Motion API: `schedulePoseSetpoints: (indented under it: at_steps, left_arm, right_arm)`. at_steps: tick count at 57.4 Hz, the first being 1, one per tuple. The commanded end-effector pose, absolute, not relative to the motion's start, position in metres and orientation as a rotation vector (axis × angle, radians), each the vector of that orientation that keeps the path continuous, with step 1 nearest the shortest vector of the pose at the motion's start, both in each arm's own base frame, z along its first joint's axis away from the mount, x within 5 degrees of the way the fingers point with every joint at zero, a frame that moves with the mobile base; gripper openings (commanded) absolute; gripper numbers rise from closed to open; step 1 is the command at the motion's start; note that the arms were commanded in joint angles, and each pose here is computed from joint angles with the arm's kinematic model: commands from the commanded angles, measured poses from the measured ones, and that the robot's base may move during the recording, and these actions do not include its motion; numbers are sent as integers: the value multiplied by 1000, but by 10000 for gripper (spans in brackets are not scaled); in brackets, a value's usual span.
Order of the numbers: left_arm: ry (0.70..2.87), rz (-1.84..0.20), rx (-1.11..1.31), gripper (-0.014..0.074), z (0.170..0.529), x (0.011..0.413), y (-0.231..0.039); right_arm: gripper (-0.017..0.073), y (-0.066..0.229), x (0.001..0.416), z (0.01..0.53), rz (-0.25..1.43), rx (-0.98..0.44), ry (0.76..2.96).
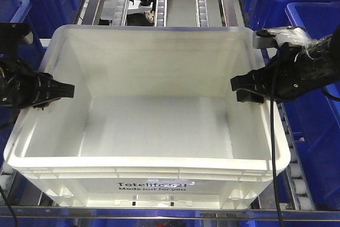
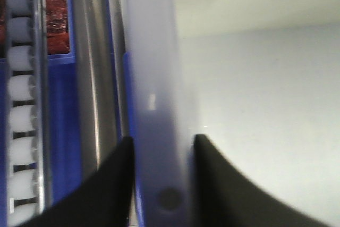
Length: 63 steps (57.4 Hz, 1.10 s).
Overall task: Move bin from left to right shelf
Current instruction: 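Lift the white tote and pull it off the roller lane toward the robot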
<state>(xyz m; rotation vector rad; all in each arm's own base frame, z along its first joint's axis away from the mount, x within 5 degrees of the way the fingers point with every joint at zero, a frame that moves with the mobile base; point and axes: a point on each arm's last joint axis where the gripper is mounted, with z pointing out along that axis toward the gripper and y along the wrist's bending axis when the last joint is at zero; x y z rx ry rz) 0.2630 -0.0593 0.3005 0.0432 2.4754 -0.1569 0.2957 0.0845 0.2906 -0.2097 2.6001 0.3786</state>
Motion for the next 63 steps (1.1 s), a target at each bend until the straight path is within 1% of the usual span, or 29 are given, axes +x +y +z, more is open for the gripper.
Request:
schedulePoseSetpoints:
  at_steps: [1, 4, 14, 28, 38, 63]
  left_arm:
    - [2368, -176, 46, 64, 317, 266, -60]
    - [2359, -190, 39, -11, 318, 267, -61]
    - [2318, -254, 6, -8, 321, 269, -64]
    - [2304, -289, 84, -8, 323, 268, -69]
    - [2278, -307, 71, -8, 326, 268, -69]
    - [2140, -325, 72, -8, 360, 243, -63]
  right_arm:
    - [-14, 85, 297, 311, 402, -193, 2500]
    - [-13, 85, 297, 311, 407, -194, 2499]
    - [-8, 86, 297, 311, 414, -191, 2498]
    - [-6, 89, 296, 314, 446, -244, 2474]
    - [-4, 89, 290, 328, 472, -243, 2402]
    - [-4, 84, 268, 359, 487, -243, 2292]
